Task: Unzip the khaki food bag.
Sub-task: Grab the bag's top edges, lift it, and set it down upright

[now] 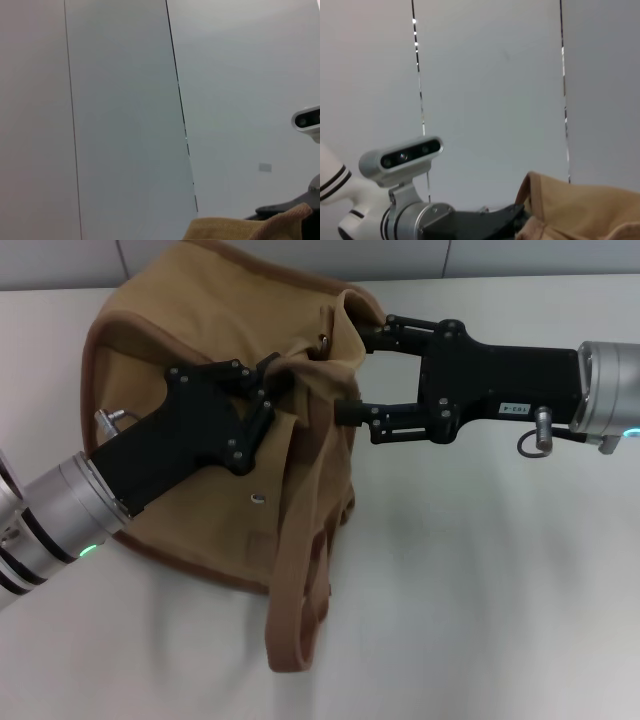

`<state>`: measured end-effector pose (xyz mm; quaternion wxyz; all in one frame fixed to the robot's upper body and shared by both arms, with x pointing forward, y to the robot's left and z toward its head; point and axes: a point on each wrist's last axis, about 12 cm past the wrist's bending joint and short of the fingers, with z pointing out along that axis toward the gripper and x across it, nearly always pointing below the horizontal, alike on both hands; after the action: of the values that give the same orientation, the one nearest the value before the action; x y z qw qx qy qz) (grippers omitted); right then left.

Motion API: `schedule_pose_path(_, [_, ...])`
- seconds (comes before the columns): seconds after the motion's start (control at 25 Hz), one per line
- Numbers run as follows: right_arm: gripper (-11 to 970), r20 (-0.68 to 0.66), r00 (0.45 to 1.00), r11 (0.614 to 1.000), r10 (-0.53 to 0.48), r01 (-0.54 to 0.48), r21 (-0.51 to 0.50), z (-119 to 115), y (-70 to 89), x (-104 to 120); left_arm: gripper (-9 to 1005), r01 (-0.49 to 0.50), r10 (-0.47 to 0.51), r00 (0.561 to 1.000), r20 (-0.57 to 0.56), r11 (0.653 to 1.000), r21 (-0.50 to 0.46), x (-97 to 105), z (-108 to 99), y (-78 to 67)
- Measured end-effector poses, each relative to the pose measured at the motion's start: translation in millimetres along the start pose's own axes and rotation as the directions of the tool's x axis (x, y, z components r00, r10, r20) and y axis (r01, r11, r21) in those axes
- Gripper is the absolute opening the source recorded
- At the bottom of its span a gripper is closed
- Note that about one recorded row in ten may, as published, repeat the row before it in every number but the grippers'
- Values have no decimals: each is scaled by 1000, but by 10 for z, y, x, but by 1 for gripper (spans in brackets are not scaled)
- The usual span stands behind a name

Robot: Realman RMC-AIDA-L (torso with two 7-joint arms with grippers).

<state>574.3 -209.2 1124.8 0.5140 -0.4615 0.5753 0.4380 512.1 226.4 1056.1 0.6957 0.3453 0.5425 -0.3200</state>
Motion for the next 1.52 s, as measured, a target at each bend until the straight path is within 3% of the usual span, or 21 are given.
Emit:
schedule_pose_path(0.64, [839, -48, 998, 999, 32, -34, -43, 64, 74, 97, 105, -5, 5, 1000, -3, 1000, -7, 6, -16, -1])
schedule_pose_path(1.32, [839, -81, 982, 985, 172, -170, 38, -154, 264, 460, 110, -2, 2, 1000, 10, 1000, -27, -9, -51, 15])
schedule_pose_path(1.52, [838, -33, 990, 986, 140, -137, 91, -215, 247, 462, 111, 0, 0, 1000, 11, 1000, -24, -9, -53, 8])
